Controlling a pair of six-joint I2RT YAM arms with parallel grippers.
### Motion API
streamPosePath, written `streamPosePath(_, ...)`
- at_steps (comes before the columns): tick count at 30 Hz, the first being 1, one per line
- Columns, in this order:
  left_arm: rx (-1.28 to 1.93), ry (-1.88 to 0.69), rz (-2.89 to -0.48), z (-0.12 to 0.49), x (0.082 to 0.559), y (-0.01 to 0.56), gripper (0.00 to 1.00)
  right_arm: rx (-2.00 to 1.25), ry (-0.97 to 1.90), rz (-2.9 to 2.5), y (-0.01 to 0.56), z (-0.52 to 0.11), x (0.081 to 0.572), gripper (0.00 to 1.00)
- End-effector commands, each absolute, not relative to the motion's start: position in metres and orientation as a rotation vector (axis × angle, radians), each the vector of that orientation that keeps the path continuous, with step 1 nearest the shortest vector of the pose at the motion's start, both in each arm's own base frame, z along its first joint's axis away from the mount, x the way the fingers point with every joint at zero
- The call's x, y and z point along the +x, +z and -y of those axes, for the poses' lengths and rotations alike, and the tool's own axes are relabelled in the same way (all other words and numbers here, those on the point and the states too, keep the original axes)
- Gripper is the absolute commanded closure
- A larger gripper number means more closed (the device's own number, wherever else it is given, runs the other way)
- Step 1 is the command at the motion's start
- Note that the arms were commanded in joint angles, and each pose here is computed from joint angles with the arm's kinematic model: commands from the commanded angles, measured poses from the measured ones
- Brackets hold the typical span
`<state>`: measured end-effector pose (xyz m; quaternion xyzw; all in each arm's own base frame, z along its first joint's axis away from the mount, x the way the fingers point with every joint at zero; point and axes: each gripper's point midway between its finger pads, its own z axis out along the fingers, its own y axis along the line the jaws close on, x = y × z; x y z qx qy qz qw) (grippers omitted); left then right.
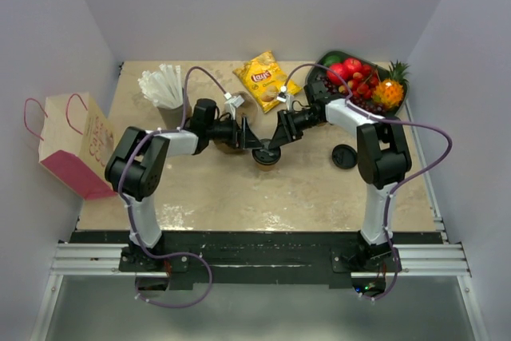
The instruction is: Pack the takeout coffee
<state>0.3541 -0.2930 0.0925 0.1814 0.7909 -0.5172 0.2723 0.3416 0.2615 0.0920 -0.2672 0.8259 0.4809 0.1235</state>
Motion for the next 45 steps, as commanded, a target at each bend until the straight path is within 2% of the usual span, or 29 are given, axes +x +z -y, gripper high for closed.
streamPosePath(1,0.461,-1.406,-2.136,0.291,0.357,0.094,0.18,-0.786,1.417,-2.406,0.085,-0.258,0.339,0.49)
streamPosePath(7,0.555,-1.319,-2.069,0.285,0.368,0.122,0.18,-0.795,1.425,-2.383,0.09,-0.26,0.343,0.49)
streamPosePath(12,0.525,-1.271,-2.067,0.266,0.377,0.123,0.18,-0.794,1.416,-2.384,0.091,-0.259,0.345,0.49)
streamPosePath(21,0.485,-1.195,-2.001,0.246,0.425,0.14,0.19,-0.795,1.402,-2.39,0.089,-0.259,0.345,0.49)
streamPosePath(29,0.545,-1.24,-1.94,0.256,0.42,0.161,0.18,-0.799,1.384,-2.393,0.09,-0.258,0.346,0.49)
streamPosePath(37,0.519,-1.021,-2.031,0.224,0.444,0.128,0.18,-0.788,1.381,-2.402,0.089,-0.258,0.347,0.49)
streamPosePath(45,0.519,-1.053,-1.977,0.225,0.458,0.144,0.19,-0.794,1.372,-2.402,0.09,-0.257,0.344,0.49)
